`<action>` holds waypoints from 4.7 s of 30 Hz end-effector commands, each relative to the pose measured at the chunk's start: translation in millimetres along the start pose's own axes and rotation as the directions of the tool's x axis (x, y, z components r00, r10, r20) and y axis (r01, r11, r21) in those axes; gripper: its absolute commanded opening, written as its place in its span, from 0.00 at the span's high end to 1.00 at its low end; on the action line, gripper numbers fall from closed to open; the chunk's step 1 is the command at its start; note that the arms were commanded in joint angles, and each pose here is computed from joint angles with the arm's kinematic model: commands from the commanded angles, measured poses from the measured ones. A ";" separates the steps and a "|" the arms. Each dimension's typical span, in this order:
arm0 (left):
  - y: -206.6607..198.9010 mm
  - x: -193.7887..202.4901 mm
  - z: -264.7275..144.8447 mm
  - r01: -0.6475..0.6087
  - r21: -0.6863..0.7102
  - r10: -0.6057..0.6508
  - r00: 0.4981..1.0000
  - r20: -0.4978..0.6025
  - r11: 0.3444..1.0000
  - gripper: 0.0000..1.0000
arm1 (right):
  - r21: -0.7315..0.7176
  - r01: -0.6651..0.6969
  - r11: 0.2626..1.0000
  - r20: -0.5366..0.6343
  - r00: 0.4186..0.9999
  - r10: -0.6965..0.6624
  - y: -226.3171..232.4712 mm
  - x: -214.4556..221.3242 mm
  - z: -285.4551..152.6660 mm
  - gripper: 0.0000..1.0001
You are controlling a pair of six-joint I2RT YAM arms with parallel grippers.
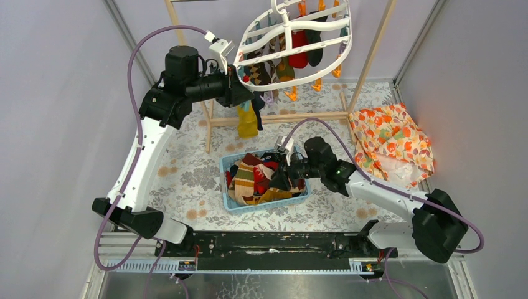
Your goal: Clip the socks to the hanger
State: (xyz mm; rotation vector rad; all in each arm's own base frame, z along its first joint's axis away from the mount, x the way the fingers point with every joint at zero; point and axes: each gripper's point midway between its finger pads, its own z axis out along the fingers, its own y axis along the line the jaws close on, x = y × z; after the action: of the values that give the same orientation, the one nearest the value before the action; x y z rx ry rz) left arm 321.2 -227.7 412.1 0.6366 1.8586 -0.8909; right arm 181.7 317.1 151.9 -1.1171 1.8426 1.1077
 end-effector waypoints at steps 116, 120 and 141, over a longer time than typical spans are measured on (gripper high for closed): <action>-25.8 -5.1 -6.8 0.125 0.208 -0.139 0.989 0.054 0.970 1.00 | -0.382 -0.505 0.774 0.368 0.685 0.629 -22.8 -104.7 -24.8 1.00; -23.4 -3.5 -6.5 0.117 0.198 -0.130 0.990 0.053 0.973 1.00 | -0.265 -0.587 0.765 0.351 0.680 0.643 -37.2 -58.7 -16.5 1.00; -20.0 -3.2 -7.6 0.105 0.189 -0.117 0.992 0.055 0.976 1.00 | -0.336 -0.465 0.819 0.310 0.767 0.562 -24.4 -75.9 -12.8 0.41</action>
State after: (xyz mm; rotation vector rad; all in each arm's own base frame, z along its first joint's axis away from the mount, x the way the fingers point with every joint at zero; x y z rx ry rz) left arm 311.9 -234.5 417.1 0.5619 1.8187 -1.1447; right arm 232.6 316.0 185.3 -0.3365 1.8878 1.6930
